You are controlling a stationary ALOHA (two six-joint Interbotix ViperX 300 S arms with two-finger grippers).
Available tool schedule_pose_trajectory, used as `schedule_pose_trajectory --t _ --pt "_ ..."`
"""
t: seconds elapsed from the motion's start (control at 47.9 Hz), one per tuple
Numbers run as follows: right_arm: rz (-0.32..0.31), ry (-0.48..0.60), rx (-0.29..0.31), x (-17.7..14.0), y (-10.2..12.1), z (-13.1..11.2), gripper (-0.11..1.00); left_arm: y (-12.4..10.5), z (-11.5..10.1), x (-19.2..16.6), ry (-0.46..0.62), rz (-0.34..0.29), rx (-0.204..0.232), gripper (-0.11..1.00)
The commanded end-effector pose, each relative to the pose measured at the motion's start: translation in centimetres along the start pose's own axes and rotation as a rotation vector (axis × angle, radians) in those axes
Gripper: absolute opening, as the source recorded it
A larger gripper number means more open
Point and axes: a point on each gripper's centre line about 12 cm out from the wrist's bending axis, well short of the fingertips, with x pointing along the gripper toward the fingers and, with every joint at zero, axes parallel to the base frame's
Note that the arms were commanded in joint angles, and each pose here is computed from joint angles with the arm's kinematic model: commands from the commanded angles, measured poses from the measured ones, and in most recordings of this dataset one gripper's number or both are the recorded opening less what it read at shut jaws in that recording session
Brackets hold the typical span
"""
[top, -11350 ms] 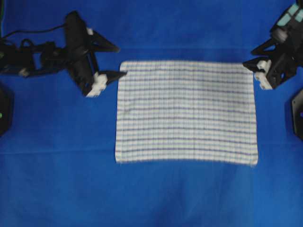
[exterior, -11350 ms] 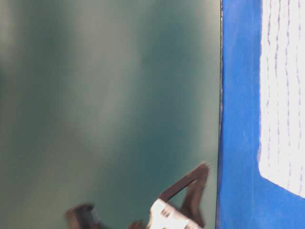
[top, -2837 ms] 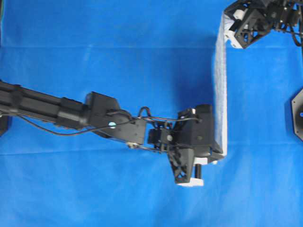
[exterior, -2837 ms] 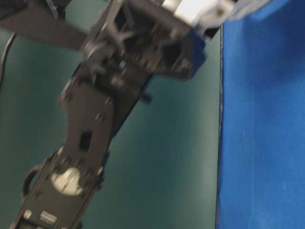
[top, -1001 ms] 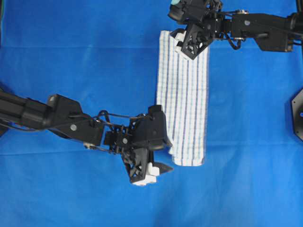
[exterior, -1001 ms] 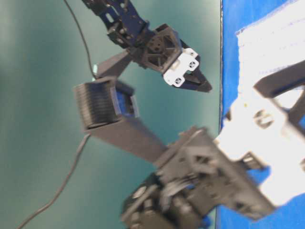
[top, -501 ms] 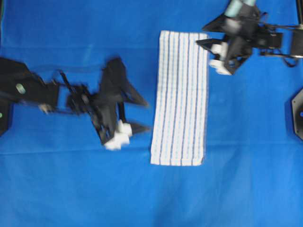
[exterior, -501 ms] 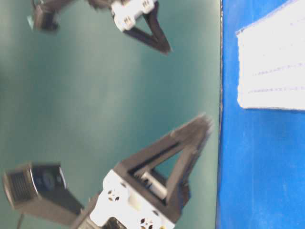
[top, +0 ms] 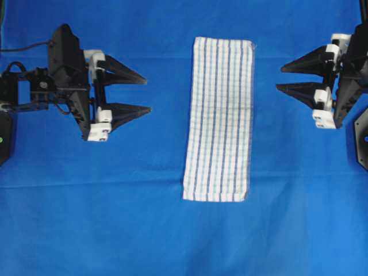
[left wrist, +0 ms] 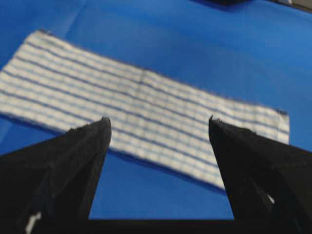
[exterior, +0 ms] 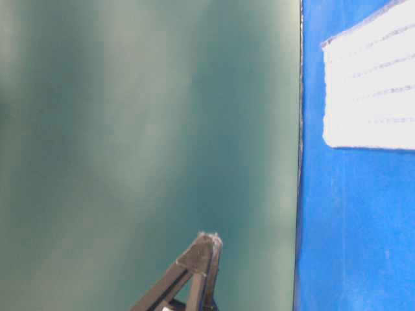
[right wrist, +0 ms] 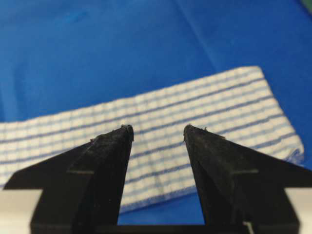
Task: Fold the blue towel.
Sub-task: 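Withdraw both grippers outward from the strip, then grasp the far end corners of the strip with both grippers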
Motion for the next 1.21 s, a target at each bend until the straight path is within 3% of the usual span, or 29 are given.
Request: schedule_pose_trajectory --t 0.0,0.125,0.271,0.501,0.647,0.772,0.918,1.189 --pt "0.005 -0.001 0.005 0.4 0.1 0.2 0.54 0.0 1.0 -0.1 -0.037 -0.002 0.000 0.75" --pt "-0.008 0.020 0.009 1.0 -0.2 0.1 0.54 0.1 1.0 0.4 -0.032 0.002 0.001 0.75" --pt "-0.098 0.060 0.043 2.2 -2.5 -0.1 0.54 1.5 1.5 1.8 -0.029 0.045 -0.003 0.75" --pt "-0.272 0.153 0.098 5.1 -8.2 -0.6 0.54 7.3 1.2 5.9 0.022 0.196 -0.042 0.78" --pt "-0.331 0.228 0.108 7.5 -10.9 -1.3 0.58 10.9 0.7 8.5 0.065 0.270 -0.009 0.83" --pt "-0.349 0.278 0.122 9.8 -13.1 -2.4 0.65 12.9 0.3 10.3 0.089 0.300 0.016 0.86" --pt "-0.337 0.307 0.150 12.1 -14.9 -4.2 0.66 14.8 -0.9 12.6 0.125 0.325 0.016 0.87" --pt "-0.307 0.350 0.173 14.8 -15.8 -6.5 0.66 16.5 -5.1 16.9 0.212 0.329 0.003 0.87"
